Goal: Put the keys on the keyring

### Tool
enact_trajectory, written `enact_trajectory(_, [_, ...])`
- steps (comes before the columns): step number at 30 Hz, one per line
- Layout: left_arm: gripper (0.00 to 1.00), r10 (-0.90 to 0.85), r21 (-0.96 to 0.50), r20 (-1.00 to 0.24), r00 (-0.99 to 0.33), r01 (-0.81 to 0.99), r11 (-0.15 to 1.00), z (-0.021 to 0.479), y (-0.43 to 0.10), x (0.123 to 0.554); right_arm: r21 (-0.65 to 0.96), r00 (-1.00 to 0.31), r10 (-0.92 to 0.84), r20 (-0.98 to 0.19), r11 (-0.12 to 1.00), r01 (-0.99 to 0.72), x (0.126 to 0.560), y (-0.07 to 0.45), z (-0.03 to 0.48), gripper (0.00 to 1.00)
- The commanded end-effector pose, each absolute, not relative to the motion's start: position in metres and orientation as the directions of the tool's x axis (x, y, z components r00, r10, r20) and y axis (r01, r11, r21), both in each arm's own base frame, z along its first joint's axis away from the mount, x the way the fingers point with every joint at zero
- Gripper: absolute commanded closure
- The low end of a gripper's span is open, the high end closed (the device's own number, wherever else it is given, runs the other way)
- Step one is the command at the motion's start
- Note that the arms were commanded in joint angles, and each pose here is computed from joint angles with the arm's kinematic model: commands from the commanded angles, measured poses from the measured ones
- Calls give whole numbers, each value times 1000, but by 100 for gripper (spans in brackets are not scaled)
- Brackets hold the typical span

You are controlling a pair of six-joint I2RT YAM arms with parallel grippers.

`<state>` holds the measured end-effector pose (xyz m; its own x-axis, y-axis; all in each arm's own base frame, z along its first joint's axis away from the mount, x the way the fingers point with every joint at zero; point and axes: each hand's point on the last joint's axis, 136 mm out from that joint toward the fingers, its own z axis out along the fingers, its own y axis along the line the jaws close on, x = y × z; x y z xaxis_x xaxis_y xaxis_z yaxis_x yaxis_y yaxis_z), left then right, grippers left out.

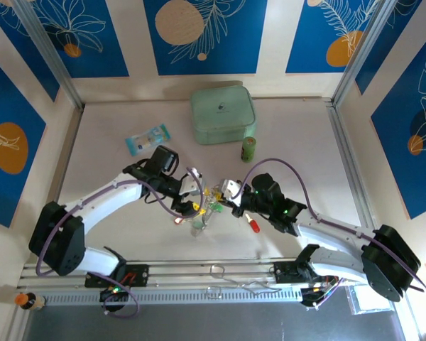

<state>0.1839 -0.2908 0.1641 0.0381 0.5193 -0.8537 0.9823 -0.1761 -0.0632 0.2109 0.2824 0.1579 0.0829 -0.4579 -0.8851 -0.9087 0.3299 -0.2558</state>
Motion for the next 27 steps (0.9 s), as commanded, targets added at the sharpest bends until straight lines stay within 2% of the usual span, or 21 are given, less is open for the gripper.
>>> enact_trajectory(1, [35,520,-71,-853,44,978,-198,168,-296,181,-283,139,-404,-904,324,-903,214,290,186,100])
enact_trajectory(5, [37,519,-69,-854,43,979,-194,166,-299,180,-278,134,-403,-905,324,-904,214,291,184,100])
enact_trajectory(10, [48,526,-56,-848,58,979,-198,163,-295,175,-282,129,-412,-902,336,-899,217,290,183,100])
enact_trajectory(13, [50,562,-24,-825,62,989,-144,160,-290,182,-282,129,-414,-901,334,-900,216,290,182,100])
enact_trajectory(16, [49,600,19,-799,50,998,-57,159,-284,196,-285,134,-415,-900,329,-900,214,289,182,100])
enact_trajectory(20, [38,616,73,-787,20,995,61,162,-280,220,-286,135,-415,-900,326,-901,214,288,182,100])
enact_trajectory(27, [36,546,36,-835,61,998,-57,168,-296,204,-289,139,-414,-900,327,-899,214,290,184,100])
